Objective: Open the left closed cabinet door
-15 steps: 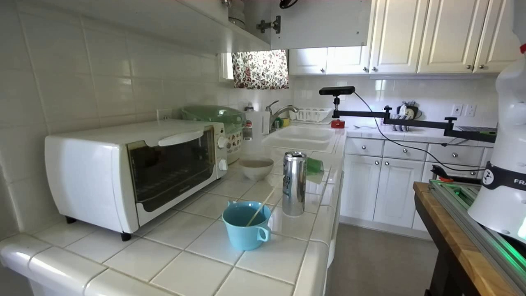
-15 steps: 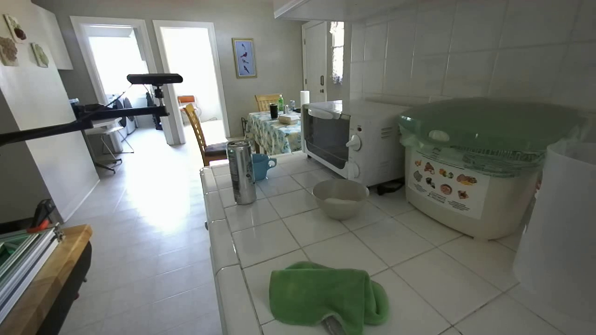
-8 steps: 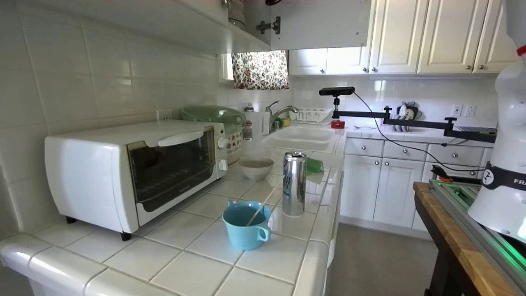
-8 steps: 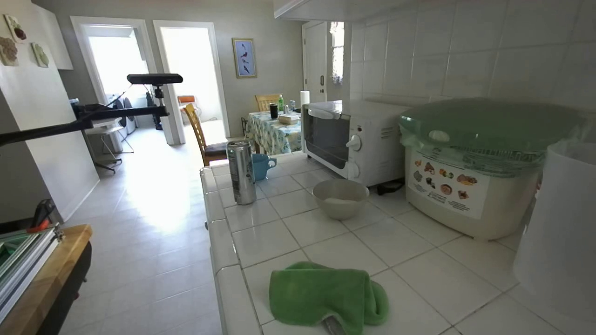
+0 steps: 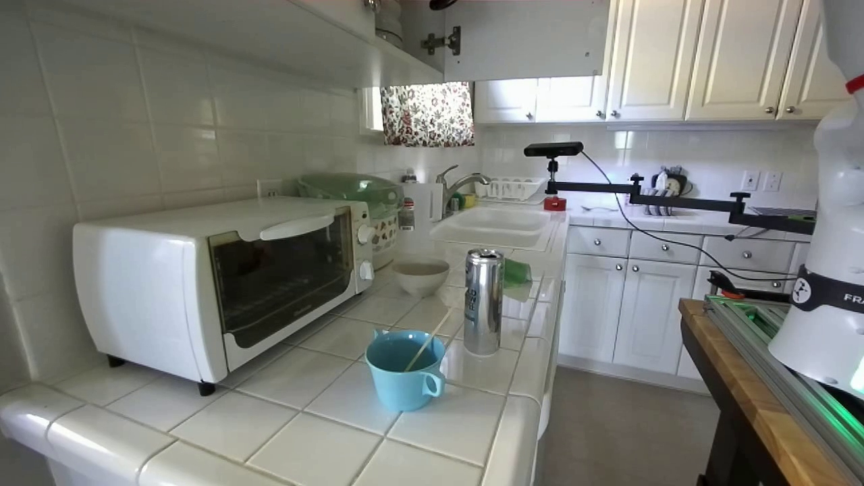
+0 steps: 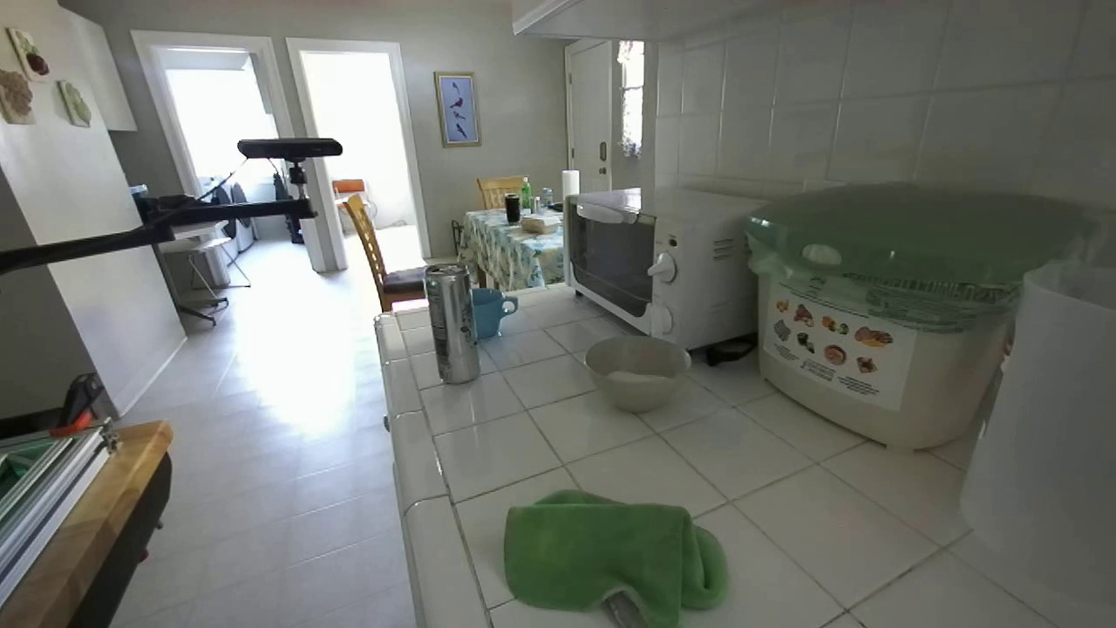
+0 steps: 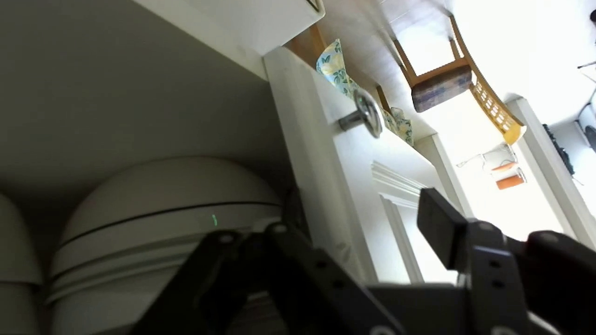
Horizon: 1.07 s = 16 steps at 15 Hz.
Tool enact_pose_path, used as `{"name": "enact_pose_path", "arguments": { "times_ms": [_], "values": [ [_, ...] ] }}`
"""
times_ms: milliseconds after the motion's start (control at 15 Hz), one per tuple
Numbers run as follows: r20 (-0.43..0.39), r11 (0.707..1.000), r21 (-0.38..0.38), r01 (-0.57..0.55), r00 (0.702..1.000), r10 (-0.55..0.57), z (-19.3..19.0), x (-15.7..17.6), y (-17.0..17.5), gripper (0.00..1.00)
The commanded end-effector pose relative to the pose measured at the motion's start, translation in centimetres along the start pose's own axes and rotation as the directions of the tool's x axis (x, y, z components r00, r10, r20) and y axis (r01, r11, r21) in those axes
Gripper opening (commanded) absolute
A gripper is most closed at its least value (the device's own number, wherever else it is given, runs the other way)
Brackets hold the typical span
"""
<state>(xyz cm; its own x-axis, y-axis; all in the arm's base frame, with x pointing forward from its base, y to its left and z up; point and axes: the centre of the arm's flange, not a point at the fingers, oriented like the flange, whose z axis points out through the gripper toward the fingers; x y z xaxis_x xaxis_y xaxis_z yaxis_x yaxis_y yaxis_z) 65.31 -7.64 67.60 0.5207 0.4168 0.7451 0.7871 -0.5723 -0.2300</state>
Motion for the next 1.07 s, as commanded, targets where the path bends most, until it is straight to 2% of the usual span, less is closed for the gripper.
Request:
{"name": "enact_pose_path", "arguments": {
  "times_ms": [0, 200, 533, 1000],
  "values": [
    [-0.034, 0.999, 0.003, 0.036, 0.999, -0.035, -0.6, 0.6, 0.0, 0.36],
    [-0.032, 1.0, -0.012, 0.021, 0.999, -0.021, -0.8, 0.0, -0.7, 0.13],
    [0.009, 1.0, -0.019, 0.012, 1.0, -0.012, -1.0, -1.6, -3.4, 0.12],
    [0.057, 0.995, -0.095, -0.011, 0.998, 0.017, -3.8, -4.6, -9.8, 0.08]
  ]
}}
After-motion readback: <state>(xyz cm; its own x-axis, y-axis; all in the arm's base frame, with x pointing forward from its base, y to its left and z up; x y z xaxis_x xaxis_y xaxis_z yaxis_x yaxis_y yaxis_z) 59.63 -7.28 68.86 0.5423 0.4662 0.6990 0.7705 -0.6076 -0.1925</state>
